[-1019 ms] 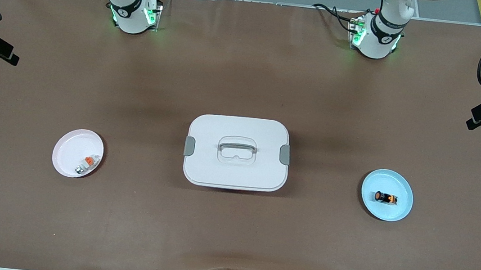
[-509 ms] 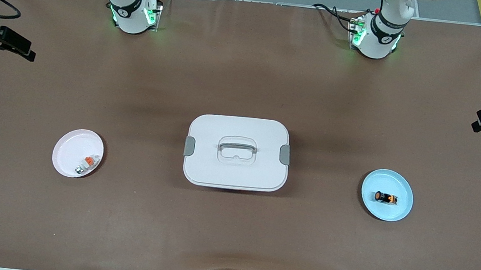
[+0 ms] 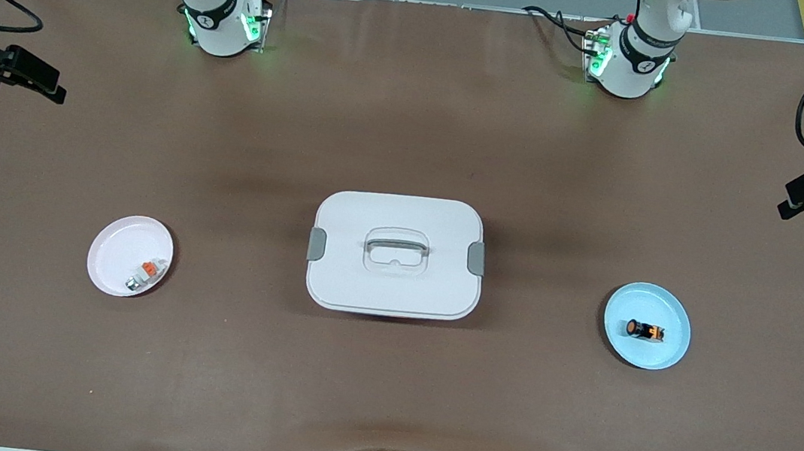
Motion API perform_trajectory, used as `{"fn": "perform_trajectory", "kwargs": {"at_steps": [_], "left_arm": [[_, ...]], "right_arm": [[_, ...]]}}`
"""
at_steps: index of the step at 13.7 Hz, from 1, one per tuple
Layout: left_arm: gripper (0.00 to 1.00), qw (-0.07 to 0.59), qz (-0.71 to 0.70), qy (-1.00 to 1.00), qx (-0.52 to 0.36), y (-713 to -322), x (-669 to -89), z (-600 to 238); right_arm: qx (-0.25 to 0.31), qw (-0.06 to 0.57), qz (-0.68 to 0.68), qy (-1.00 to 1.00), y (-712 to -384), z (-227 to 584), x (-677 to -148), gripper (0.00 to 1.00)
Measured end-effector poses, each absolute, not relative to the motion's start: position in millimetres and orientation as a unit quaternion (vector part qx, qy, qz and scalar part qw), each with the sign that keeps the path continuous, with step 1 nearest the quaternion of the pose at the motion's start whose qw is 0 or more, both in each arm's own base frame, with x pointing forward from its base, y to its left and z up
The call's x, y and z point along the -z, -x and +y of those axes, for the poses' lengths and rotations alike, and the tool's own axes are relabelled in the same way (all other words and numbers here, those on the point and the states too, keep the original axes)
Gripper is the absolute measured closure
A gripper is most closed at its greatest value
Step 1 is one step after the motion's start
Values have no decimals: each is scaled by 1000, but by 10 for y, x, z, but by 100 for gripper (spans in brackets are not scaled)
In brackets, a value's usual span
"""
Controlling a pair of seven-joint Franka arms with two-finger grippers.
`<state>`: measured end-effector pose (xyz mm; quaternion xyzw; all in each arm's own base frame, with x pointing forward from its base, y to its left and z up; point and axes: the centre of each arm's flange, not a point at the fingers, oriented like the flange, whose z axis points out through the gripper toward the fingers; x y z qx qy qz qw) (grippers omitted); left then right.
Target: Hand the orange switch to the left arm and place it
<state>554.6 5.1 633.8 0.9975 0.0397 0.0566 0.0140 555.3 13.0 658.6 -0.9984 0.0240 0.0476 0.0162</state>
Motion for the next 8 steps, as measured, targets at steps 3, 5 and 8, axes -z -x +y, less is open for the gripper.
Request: {"fn": "perform_trajectory", "kwargs": {"at_steps": [3,5,8], "left_arm": [[0,14,37,-998,-56,-5548,-6333,22],[0,14,38,-998,-56,-5548,-6332,33],[0,14,36,-998,-55,-5555,-6319,8]], "right_arm": [[-14,18,24,999,-5629,139,-6642,0],[-10,18,24,999,-5643,135,-6639,0],[-18,16,26,999,-5684,118,-6556,0]]}}
